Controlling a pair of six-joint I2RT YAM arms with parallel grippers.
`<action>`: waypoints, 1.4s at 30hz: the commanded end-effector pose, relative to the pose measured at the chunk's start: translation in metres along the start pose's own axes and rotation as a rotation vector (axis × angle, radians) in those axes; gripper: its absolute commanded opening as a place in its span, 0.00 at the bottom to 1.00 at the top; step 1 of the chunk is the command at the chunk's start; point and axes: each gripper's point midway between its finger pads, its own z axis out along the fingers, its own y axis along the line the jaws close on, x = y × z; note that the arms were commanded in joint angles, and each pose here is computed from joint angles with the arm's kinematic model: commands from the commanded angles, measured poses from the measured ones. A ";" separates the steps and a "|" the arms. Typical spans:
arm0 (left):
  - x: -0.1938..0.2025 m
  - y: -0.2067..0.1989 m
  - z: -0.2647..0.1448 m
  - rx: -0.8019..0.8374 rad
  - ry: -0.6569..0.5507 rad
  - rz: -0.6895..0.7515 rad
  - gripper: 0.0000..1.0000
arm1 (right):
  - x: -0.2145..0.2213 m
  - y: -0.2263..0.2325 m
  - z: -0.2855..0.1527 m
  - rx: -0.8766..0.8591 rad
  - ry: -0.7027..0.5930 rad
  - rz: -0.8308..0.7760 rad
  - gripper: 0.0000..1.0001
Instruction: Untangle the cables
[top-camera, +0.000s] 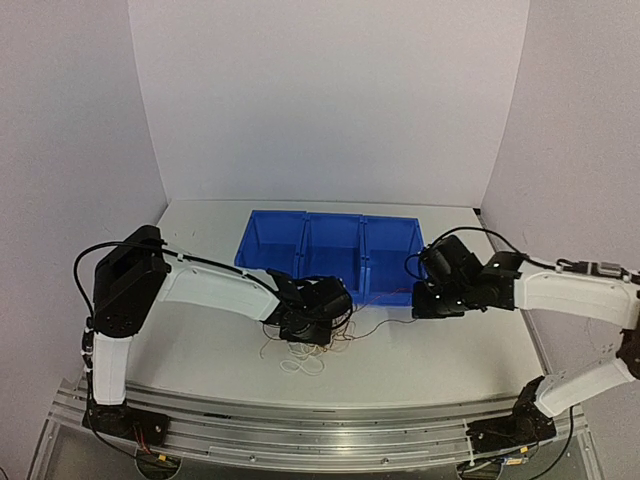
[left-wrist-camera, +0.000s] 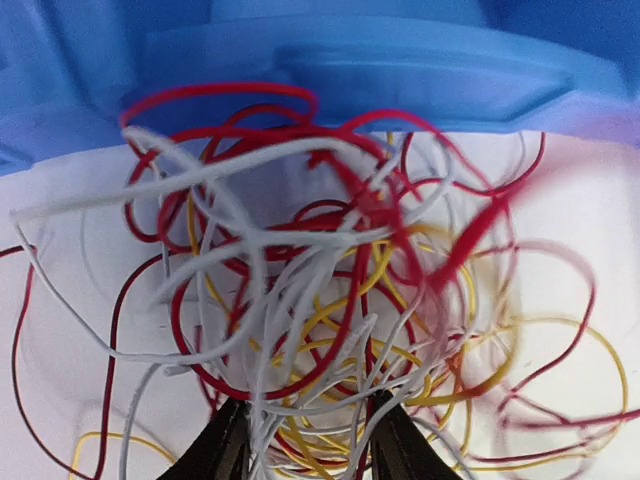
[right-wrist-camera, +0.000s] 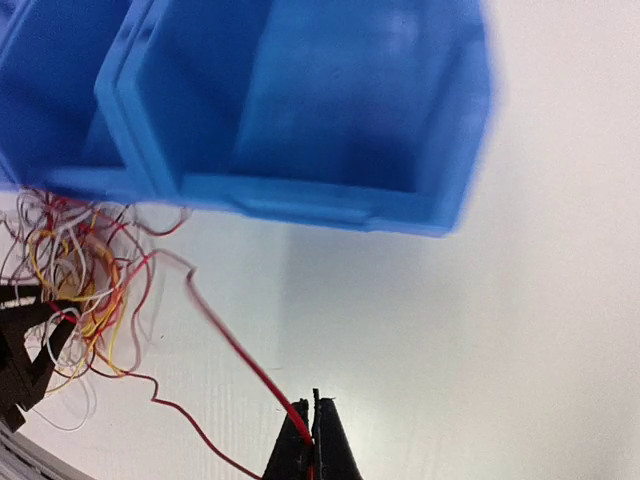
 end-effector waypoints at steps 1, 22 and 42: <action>0.002 0.058 -0.017 -0.173 -0.021 -0.067 0.38 | -0.010 -0.092 -0.078 0.353 -0.141 0.080 0.00; 0.024 0.107 -0.034 -0.238 -0.006 -0.151 0.28 | -0.096 -0.217 -0.376 0.736 -0.804 0.215 0.00; 0.045 0.235 -0.066 -0.420 0.048 -0.363 0.10 | -0.174 -0.178 -0.409 0.940 -0.763 0.027 0.00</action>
